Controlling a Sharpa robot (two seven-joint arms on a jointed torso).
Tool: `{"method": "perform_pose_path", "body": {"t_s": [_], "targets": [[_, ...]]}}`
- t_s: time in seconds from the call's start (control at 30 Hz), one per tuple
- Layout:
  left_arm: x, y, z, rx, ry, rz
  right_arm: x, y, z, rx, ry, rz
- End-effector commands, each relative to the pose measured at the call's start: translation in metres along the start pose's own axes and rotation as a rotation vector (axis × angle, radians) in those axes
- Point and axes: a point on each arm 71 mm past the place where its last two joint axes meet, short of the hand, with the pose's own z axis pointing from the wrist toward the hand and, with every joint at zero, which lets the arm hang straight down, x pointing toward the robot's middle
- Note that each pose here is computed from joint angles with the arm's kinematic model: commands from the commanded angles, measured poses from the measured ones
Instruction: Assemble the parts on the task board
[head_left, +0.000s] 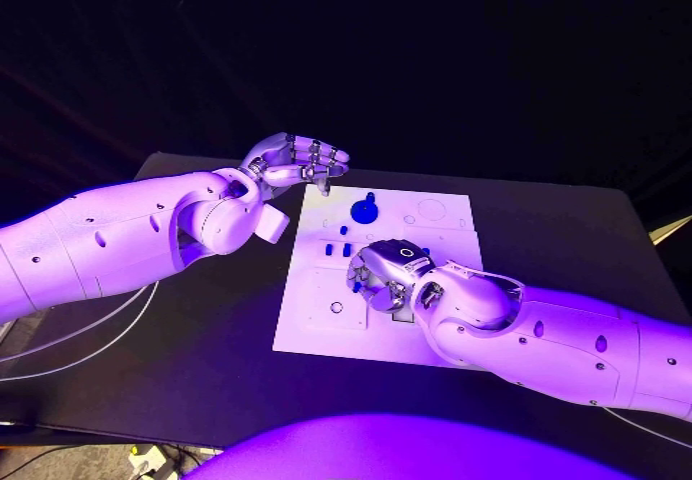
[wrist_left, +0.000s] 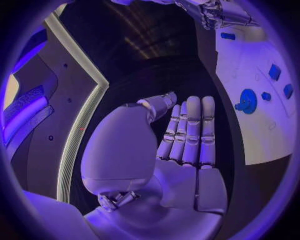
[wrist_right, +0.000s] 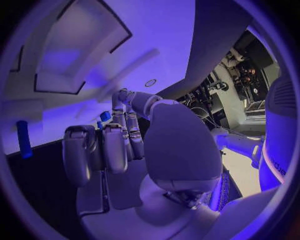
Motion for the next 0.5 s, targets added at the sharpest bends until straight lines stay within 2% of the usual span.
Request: {"method": "perform_pose_path", "body": {"t_s": [0.03,0.5], "targets": [[0.0013,-0.0012,0.0005,0.006,0.004,-0.008,0.0052,0.0011,-0.0003,-0.002,0.042,-0.026],[0.0006,-0.0012,0.0001,0.004,0.003,-0.007,0.0065,-0.0011,-0.0016,-0.005,0.056,-0.018]]}}
